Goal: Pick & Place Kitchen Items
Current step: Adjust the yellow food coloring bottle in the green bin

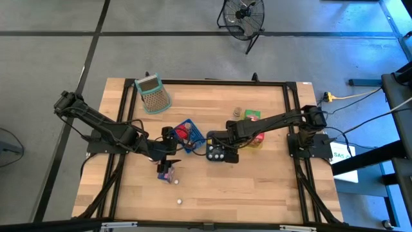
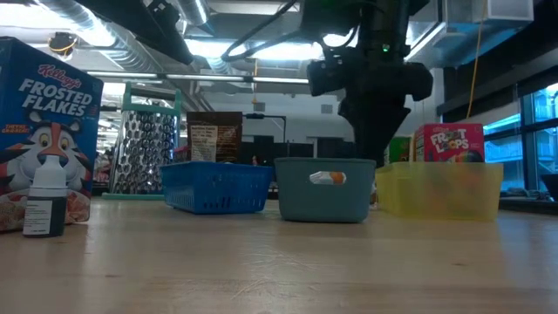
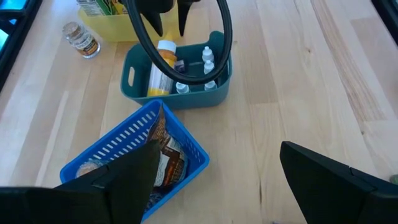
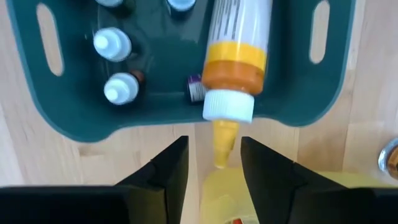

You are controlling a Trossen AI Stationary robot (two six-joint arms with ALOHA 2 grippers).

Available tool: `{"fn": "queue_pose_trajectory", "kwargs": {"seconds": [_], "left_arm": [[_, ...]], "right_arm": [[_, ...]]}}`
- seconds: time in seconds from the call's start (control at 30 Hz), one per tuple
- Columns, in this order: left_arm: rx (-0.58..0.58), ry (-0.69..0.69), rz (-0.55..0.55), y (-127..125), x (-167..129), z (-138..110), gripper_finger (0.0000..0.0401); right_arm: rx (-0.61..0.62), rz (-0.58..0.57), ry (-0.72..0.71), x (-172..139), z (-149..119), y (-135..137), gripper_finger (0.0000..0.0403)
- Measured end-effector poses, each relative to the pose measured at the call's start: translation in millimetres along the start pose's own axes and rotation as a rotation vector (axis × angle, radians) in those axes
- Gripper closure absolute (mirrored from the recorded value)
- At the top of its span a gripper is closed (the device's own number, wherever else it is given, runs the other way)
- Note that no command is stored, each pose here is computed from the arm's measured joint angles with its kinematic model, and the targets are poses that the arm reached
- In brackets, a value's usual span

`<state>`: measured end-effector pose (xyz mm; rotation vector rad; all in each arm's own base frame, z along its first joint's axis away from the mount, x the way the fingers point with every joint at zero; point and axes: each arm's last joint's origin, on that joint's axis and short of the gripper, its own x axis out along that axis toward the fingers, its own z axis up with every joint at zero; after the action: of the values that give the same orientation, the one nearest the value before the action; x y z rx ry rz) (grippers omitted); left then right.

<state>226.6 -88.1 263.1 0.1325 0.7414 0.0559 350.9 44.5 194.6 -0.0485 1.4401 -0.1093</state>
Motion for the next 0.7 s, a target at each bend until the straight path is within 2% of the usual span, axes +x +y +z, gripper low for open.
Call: {"fn": "queue_pose_trajectory", "kwargs": {"seconds": [0.4, 0.7], "left_arm": [[-0.001, 0.000, 0.000, 0, 0, 0, 0.0072], [-0.007, 0.001, 0.000, 0, 0, 0, 0.0072]], "right_arm": [[0.000, -0.002, -0.001, 0, 0, 0, 0.0257], [-0.010, -0.010, 0.014, 13, 4, 2, 0.0257]]}}
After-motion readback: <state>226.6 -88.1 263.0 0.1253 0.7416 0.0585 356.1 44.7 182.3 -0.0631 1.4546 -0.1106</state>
